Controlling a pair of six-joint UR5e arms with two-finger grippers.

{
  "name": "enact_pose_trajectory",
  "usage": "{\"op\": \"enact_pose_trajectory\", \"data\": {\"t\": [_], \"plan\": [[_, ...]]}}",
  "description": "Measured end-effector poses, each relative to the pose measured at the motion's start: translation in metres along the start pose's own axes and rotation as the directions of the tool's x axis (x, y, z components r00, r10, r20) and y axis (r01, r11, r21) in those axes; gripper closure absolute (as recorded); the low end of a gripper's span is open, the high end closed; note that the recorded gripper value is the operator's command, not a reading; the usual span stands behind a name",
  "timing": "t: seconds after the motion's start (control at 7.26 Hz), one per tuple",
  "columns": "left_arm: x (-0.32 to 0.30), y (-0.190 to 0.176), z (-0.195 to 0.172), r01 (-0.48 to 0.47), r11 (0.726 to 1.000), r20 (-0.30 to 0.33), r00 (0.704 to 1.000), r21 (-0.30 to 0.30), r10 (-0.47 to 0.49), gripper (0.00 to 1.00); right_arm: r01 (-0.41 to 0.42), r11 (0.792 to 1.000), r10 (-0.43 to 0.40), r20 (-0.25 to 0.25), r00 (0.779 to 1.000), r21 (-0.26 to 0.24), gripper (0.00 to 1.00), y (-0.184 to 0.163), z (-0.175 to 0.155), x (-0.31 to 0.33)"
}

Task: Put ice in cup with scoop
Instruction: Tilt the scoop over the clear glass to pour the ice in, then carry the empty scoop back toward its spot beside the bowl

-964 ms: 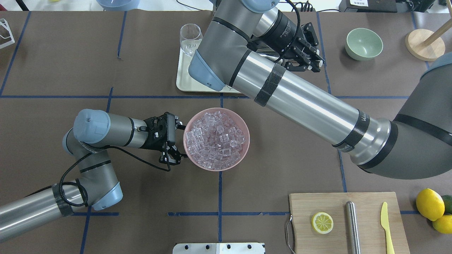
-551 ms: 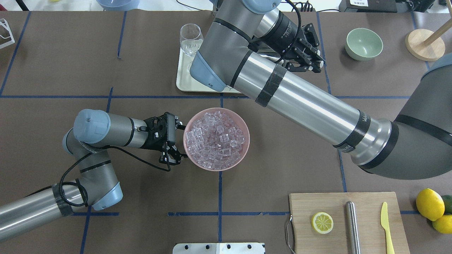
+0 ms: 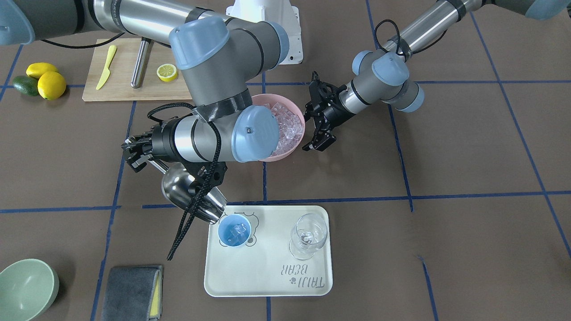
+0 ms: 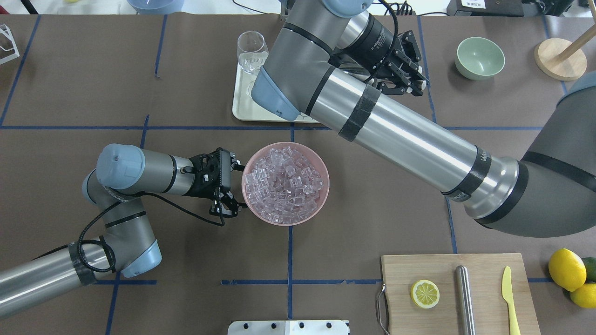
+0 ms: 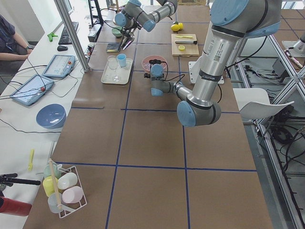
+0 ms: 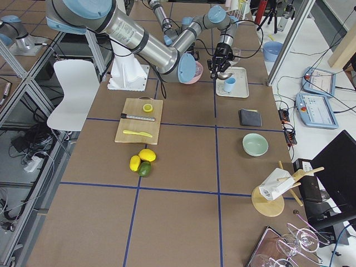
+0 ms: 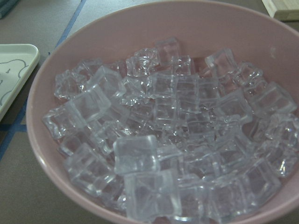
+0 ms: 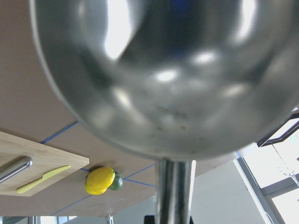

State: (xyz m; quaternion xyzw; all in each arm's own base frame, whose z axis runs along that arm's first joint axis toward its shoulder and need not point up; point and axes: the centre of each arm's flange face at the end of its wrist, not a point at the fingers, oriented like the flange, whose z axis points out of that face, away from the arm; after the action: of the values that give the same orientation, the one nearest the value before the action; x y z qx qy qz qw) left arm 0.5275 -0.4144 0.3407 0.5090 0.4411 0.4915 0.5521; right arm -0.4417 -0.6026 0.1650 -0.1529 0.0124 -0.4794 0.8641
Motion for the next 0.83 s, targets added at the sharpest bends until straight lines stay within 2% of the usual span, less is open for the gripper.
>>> {"op": "enact_pose_trajectory", "data": {"t": [0.14, 0.55, 0.83], "plan": [[0.000, 0.000, 0.000, 0.000, 1.000, 0.000, 1.000, 0.000, 0.000, 0.00, -0.005, 0.999, 0.005, 0.008, 1.000, 0.034, 1.00, 0.010, 0.005, 0.001], [0.000, 0.000, -0.001, -0.001, 1.000, 0.000, 1.000, 0.001, 0.001, 0.00, -0.048, 0.987, 0.034, 0.087, 0.996, 0.155, 1.00, 0.052, 0.035, 0.012], [0.000, 0.000, -0.001, -0.001, 1.000, 0.000, 1.000, 0.001, 0.001, 0.00, -0.093, 0.968, 0.062, 0.136, 0.989, 0.234, 1.00, 0.076, 0.078, 0.025]]}}
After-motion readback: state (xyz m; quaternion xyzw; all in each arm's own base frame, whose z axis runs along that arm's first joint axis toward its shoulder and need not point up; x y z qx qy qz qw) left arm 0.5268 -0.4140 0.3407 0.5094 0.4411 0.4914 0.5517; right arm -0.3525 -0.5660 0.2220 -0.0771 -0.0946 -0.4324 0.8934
